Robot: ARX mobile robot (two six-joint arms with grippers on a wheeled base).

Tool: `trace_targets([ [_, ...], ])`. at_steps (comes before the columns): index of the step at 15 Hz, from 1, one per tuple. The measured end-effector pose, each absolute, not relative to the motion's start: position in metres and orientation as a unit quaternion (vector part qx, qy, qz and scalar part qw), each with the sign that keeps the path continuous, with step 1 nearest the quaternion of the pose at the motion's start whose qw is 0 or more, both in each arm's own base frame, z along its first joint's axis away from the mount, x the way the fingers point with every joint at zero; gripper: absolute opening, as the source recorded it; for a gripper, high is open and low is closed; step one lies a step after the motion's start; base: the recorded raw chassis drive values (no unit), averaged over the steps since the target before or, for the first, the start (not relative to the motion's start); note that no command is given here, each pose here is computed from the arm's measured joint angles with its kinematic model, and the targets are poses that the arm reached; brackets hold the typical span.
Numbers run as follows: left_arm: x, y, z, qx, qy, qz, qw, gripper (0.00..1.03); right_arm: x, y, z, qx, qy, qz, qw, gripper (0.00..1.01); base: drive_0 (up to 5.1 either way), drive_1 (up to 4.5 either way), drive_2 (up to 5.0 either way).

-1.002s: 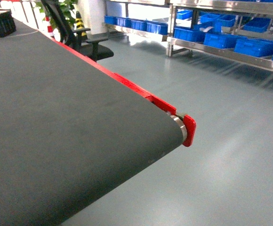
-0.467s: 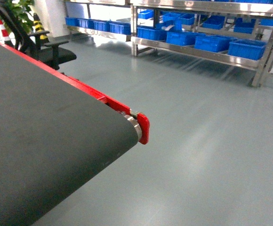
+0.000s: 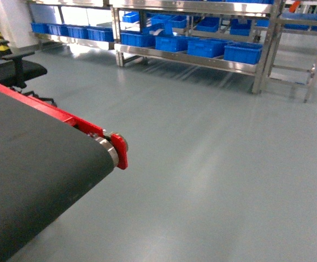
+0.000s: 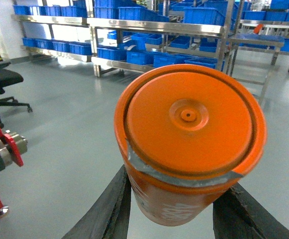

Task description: Sort blue parts and orange caps into right shelf containers

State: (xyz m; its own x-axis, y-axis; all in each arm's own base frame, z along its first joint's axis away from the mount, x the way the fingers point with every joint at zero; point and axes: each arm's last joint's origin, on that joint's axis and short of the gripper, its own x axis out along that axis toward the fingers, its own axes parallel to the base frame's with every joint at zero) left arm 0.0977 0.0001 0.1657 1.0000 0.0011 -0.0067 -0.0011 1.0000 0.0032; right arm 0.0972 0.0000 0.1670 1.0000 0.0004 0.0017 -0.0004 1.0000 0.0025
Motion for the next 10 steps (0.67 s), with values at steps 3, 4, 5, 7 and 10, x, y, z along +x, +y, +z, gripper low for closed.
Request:
trace_targets([
  [3,0.0977,0.0001,0.1657,0.002,0.003,0.001,1.0,0.43,0.0972,0.0,0.167,0.001,-0.001,0.0,1.0,0.4,-1.6,-1.61,-1.6],
  [4,0.0977,0.0001,0.1657,0.002,0.003,0.001,1.0,0.43,0.0972,0.0,0.1669,0.001,-0.001,0.0,1.0,0.4,-1.6,-1.59,-1.6],
  [5,0.0977,0.0001,0.1657,0.002,0.003,0.001,1.0,0.43,0.0972,0.0,0.167,0.001,-0.001,0.0,1.0,0.4,-1.6,-1.59,-1.6],
  [7,0.0977,0.0001,0.1657,0.002,0.003,0.001,1.0,0.43,0.0972,0.0,0.167,0.001,-0.001,0.0,1.0,0.4,-1.6,-1.56,-1.6],
  [10,0.0977,0.0001,0.1657,0.002,0.003,0.001,1.0,0.43,0.0972,0.0,0.167,0.001,-0.001,0.0,1.0,0.4,-1.6,-1.6,-1.6],
])
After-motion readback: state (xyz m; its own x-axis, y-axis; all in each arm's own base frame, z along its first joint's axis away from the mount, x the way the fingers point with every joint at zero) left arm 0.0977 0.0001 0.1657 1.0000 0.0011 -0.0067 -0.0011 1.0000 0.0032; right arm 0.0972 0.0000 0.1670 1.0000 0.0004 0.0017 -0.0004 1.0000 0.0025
